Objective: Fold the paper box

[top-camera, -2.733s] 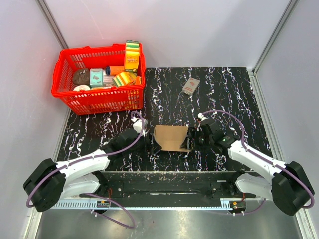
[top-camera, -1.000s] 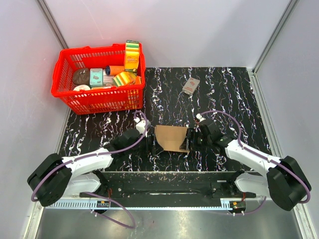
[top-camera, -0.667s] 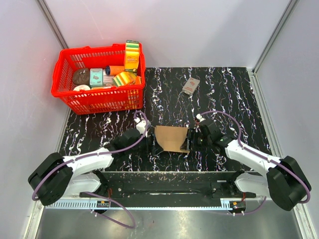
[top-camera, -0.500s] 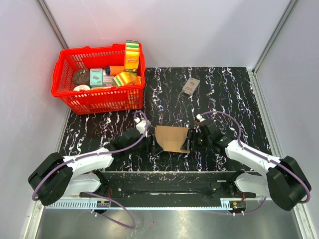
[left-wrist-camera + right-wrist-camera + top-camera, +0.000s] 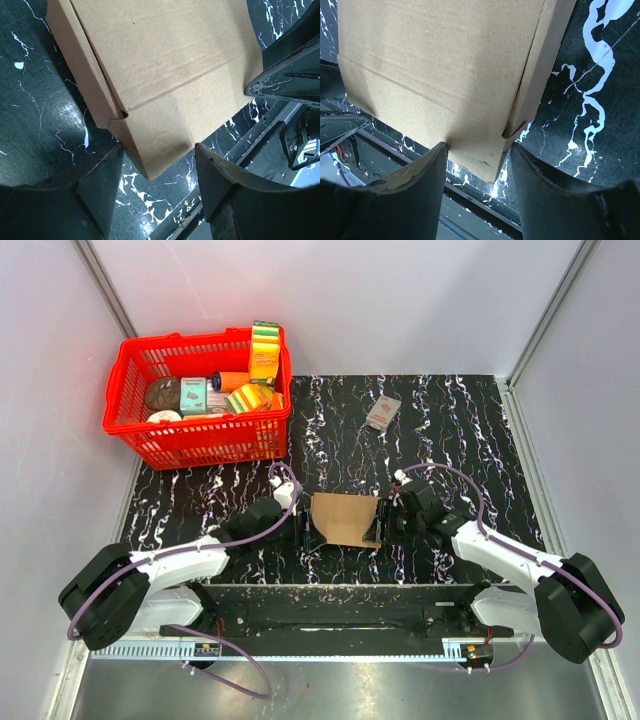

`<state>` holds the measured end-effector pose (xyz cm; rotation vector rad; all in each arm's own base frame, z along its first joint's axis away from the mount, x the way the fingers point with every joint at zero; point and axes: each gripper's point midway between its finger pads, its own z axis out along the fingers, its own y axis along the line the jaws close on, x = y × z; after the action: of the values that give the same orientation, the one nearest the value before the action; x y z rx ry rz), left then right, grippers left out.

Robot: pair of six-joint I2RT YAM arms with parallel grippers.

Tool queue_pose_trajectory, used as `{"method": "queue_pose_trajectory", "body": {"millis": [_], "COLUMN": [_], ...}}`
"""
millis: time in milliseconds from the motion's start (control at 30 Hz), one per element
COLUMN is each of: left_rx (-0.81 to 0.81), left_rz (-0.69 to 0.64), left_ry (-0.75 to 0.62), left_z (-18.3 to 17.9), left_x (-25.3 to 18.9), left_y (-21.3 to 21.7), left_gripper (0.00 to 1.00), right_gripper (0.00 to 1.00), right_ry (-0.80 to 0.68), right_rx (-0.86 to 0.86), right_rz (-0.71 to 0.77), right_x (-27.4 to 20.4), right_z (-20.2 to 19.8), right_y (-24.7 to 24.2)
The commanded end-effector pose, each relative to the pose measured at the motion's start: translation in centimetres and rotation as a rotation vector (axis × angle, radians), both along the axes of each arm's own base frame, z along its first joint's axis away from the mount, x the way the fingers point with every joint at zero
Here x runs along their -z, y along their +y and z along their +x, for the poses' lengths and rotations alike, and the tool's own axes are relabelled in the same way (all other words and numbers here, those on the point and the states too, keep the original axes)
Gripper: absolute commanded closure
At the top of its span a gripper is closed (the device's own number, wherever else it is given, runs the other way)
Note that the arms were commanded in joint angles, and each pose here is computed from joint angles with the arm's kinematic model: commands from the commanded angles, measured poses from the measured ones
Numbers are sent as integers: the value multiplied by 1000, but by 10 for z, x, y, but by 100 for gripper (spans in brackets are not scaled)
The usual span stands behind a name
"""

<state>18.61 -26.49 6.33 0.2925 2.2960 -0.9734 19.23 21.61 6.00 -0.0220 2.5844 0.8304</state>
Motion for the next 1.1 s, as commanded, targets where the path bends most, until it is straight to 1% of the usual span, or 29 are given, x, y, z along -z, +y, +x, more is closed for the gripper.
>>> {"method": "queue_pose_trajectory", "body": {"millis": [0,233,433,767,867,1000,1067], "left_rx": [60,59,60,61,61,59,59], "left_rz": [-119,-96,-48,-15,-14,-10,-8], "left_ry": [-40,-39,-47,-57,-56,-59,-61], "left_z": [-1,1,2,5,5,5,5], "left_x": [-26,-21,-12,-8,-7,-6,-7], "left_y": [-21,-20,-15,-12,-12,-11,-11], "left_gripper": [38,40,40,40,40,40,40], "right_gripper": [42,42,42,45,48,48,45], "right_ry": [-31,-29,-28,-43,-52,-56,-60], "right_rx": [-25,-30,-38,-44,-43,-45,-44], "right_rz": [75,63,0,-15,-13,-17,-19], "right_x": [-15,-12,-3,1,1,2,2], "right_z": [4,4,3,5,6,6,7], "right_y": [15,14,5,3,3,3,2]}}
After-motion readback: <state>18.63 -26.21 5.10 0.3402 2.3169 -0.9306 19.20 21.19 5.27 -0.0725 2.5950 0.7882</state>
